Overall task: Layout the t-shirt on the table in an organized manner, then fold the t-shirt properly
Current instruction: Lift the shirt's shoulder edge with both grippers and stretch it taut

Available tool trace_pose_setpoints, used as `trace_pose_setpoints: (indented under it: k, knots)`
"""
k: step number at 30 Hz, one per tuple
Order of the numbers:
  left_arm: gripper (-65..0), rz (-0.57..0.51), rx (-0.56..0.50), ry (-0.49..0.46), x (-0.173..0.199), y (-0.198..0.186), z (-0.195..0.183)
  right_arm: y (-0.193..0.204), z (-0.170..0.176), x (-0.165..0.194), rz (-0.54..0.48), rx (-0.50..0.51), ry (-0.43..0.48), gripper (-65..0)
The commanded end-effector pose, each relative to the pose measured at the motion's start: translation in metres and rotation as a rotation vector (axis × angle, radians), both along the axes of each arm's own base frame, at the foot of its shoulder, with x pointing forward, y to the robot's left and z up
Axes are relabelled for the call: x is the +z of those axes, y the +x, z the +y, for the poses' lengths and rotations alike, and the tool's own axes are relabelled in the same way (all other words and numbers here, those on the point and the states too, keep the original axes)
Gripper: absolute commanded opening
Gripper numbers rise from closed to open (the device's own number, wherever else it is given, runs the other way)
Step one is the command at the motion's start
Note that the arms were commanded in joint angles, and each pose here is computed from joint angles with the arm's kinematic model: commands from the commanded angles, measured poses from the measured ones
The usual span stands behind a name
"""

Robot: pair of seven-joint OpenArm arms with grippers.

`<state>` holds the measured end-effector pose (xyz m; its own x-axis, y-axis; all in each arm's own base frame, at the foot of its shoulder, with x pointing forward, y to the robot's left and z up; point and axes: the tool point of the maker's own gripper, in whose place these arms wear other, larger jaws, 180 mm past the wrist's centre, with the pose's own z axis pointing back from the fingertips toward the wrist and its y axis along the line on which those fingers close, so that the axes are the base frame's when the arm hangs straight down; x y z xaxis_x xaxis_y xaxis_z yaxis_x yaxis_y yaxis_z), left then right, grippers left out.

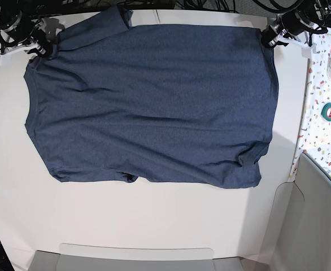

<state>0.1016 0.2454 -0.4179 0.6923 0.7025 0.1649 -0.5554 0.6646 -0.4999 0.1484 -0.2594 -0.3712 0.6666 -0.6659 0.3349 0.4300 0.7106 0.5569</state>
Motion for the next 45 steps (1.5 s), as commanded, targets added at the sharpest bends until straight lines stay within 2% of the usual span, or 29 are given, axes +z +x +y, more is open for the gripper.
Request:
trace_pose_setpoints:
  k: [1, 10, 16, 20, 25, 31, 36, 39, 45]
  knots:
    - [-65.0, 0.021, 0.006, 0.020, -0.001, -0.005, 0.005, 0.004, -0.002, 0.007, -0.022, 0.010, -0.008, -65.0]
    - [-65.0, -0.002, 0.006, 0.038, 0.003, -0.001, 0.007, 0.001, -0.008, 0.005, -0.008, 0.020, -0.053, -65.0]
    - [-65.0, -0.077, -0.069, 0.059, 0.022, 0.015, -0.004, 0.004, -0.008, 0.006, -0.013, 0.025, -0.057, -65.0]
    - [-65.0, -0.118, -0.073, 0.068, 0.030, 0.027, -0.005, 0.019, -0.001, 0.014, -0.081, 0.071, -0.055, -65.0]
    - [-65.0, -0.219, -0.083, 0.072, 0.051, 0.056, -0.009, 0.039, 0.005, 0.026, -0.158, 0.107, -0.057, -65.0]
    - [-65.0, -0.340, -0.079, -0.007, 0.075, 0.088, -0.019, 0.061, 0.048, 0.041, -0.233, 0.214, -0.010, -65.0]
    - [-65.0, -0.371, -0.078, -0.019, 0.081, 0.096, -0.020, 0.067, 0.076, 0.051, -0.271, 0.286, 0.018, -65.0]
    - [-65.0, -0.384, -0.078, -0.013, 0.084, 0.101, -0.019, 0.069, 0.076, 0.053, -0.280, 0.287, 0.016, -65.0]
    - [-65.0, -0.433, -0.019, 0.062, 0.102, 0.108, 0.015, 0.076, 0.064, 0.061, -0.308, 0.256, -0.007, -65.0]
